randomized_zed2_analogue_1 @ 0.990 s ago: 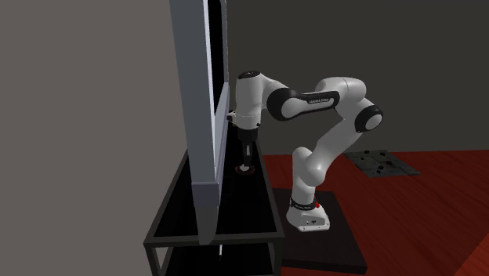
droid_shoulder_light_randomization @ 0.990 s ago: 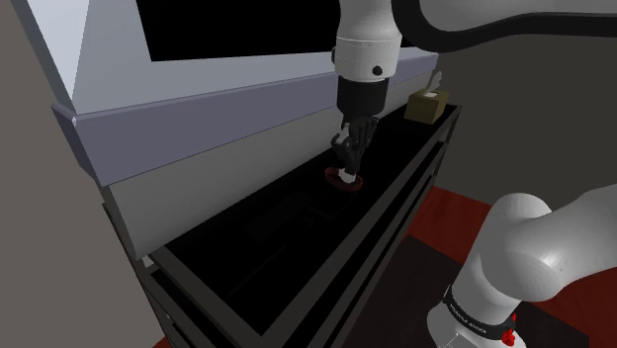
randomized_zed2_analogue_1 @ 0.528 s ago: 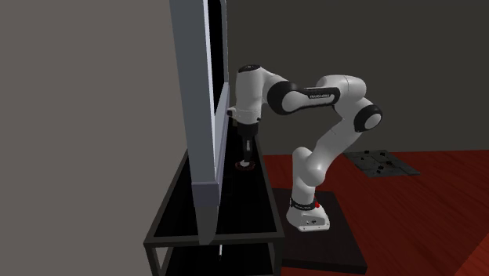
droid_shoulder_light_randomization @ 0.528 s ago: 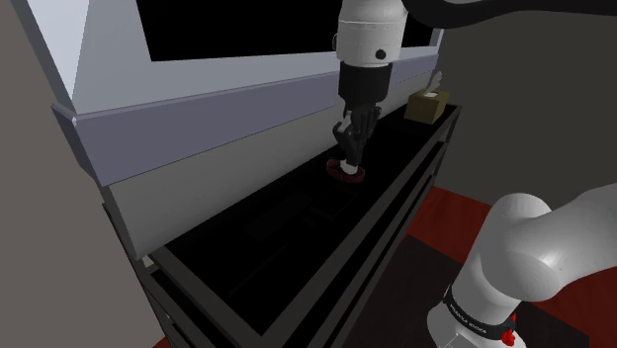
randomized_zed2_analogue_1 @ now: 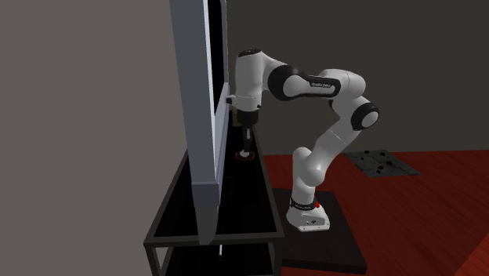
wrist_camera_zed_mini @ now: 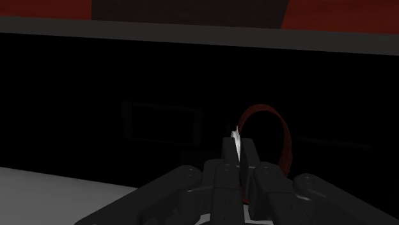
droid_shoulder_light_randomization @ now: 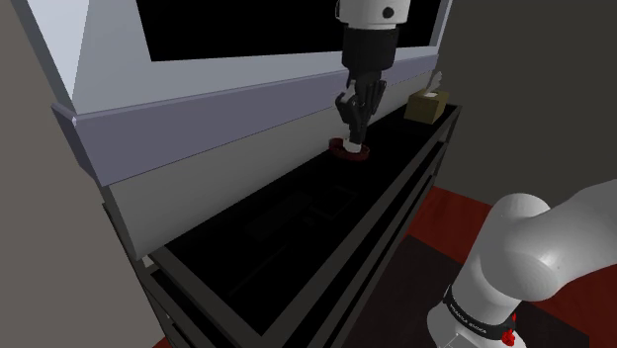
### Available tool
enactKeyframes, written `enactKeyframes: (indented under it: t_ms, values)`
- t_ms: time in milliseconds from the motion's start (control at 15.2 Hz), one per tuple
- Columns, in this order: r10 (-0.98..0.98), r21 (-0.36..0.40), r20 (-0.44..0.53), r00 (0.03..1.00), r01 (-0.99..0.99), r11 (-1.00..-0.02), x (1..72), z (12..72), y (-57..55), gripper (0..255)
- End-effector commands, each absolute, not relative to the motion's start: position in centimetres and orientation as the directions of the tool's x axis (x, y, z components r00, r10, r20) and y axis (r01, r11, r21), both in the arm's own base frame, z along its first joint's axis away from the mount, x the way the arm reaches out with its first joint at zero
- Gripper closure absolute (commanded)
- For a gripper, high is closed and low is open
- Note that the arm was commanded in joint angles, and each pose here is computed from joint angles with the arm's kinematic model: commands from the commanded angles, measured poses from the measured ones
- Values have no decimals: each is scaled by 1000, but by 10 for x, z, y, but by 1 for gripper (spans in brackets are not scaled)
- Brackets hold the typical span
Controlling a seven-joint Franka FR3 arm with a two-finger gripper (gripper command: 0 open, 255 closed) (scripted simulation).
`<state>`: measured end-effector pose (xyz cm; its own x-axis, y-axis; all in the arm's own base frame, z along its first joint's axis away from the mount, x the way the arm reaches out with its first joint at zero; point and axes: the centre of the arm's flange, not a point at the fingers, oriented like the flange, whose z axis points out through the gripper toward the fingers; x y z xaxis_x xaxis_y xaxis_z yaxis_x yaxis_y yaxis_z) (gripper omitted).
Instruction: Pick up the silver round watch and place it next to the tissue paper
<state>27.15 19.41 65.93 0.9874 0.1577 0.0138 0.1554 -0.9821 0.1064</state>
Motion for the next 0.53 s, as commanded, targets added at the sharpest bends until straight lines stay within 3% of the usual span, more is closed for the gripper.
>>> enactKeyframes:
  t_ms: [0,462]
  values:
    - [158,106,13,987,155,-982,272,669,194,255]
    - [158,106,13,987,155,-982,272,706,194,255]
